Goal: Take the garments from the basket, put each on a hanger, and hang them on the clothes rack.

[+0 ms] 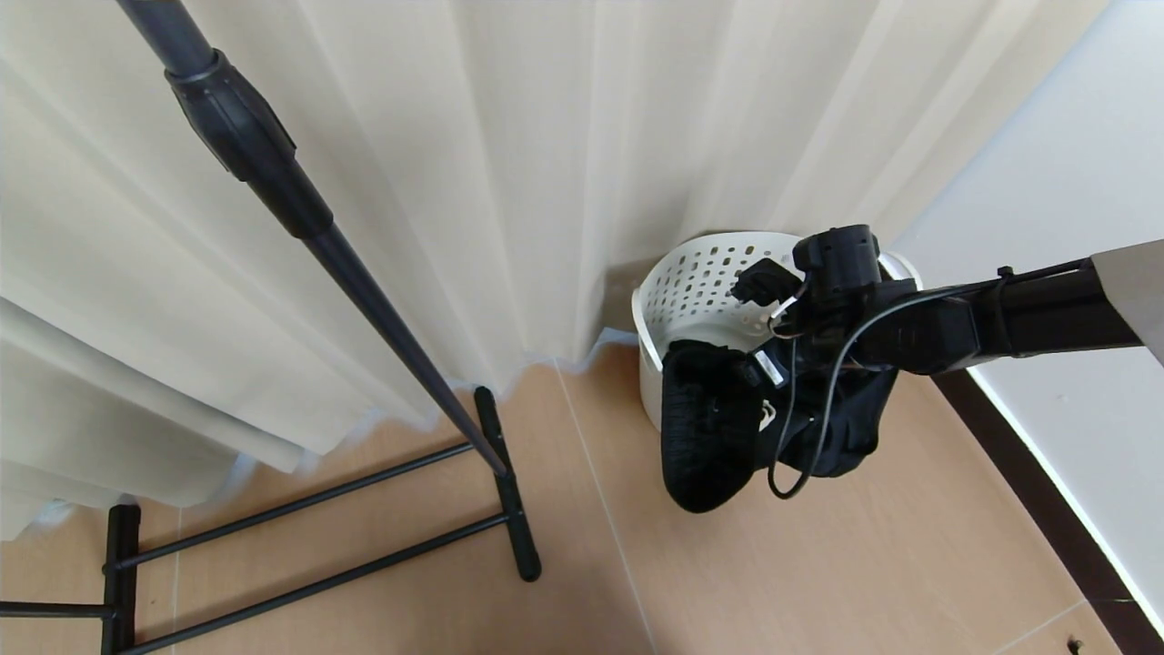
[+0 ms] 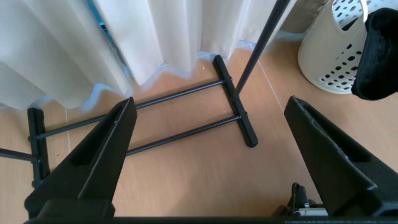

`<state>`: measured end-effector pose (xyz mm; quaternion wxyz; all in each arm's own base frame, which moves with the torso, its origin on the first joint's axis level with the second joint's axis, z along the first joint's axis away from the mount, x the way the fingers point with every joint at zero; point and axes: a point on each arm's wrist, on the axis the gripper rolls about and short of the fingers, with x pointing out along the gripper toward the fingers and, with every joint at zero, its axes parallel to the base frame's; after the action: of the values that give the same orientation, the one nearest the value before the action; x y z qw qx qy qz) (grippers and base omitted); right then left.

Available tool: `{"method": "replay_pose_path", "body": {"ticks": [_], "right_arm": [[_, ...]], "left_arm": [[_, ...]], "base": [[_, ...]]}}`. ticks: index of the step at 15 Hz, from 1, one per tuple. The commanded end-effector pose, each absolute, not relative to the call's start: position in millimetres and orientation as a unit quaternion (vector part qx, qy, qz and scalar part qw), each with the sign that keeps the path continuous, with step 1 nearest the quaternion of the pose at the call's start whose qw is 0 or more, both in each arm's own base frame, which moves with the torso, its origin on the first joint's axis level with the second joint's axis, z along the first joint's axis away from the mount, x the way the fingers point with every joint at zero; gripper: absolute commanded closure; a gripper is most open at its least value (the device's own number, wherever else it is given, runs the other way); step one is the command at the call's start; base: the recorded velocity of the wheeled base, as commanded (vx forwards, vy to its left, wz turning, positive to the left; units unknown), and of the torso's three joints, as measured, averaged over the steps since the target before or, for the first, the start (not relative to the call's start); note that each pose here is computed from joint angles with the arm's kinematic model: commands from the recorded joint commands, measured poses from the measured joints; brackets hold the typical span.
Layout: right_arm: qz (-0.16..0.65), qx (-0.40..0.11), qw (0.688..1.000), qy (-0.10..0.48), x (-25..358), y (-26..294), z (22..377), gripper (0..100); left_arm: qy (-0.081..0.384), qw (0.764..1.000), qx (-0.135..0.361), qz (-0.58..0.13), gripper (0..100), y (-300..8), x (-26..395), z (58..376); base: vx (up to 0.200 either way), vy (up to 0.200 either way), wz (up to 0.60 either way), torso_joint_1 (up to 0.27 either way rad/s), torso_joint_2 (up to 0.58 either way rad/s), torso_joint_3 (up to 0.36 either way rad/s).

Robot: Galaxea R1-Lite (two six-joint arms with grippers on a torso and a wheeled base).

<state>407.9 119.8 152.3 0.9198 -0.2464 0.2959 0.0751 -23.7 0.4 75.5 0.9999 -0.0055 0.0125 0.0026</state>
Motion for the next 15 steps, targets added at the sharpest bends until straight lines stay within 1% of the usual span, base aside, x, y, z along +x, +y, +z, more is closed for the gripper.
{"method": "replay_pose_path", "body": {"ticks": [1,6,9,10,15], "right_arm": [[0.075,-0.247,0.919,0.298,416,123,145,0],[0.076,-0.246,0.919,0.298,425,125,136,0],[0.073,-0.238,0.925,0.286,433,128,138,0],[0.072,-0.234,0.927,0.282,434,128,140,100],[0.066,-0.219,0.932,0.280,427,125,148,100]], "left_arm": [[0.013,1.000,-0.006,0.002,0,0,-24,76],[0.013,1.000,-0.006,0.004,0,0,-24,76],[0.013,1.000,-0.006,0.003,0,0,-24,76],[0.013,1.000,-0.006,0.003,0,0,-24,76],[0.013,1.000,-0.006,0.003,0,0,-24,76]], "base": [[0.000,0.000,0.00,0.000,0.00,0.000],[0.000,0.000,0.00,0.001,0.00,-0.140],[0.000,0.000,0.00,0.004,0.00,-0.019],[0.000,0.000,0.00,0.000,0.00,0.000],[0.000,0.000,0.00,0.000,0.00,0.000]]}}
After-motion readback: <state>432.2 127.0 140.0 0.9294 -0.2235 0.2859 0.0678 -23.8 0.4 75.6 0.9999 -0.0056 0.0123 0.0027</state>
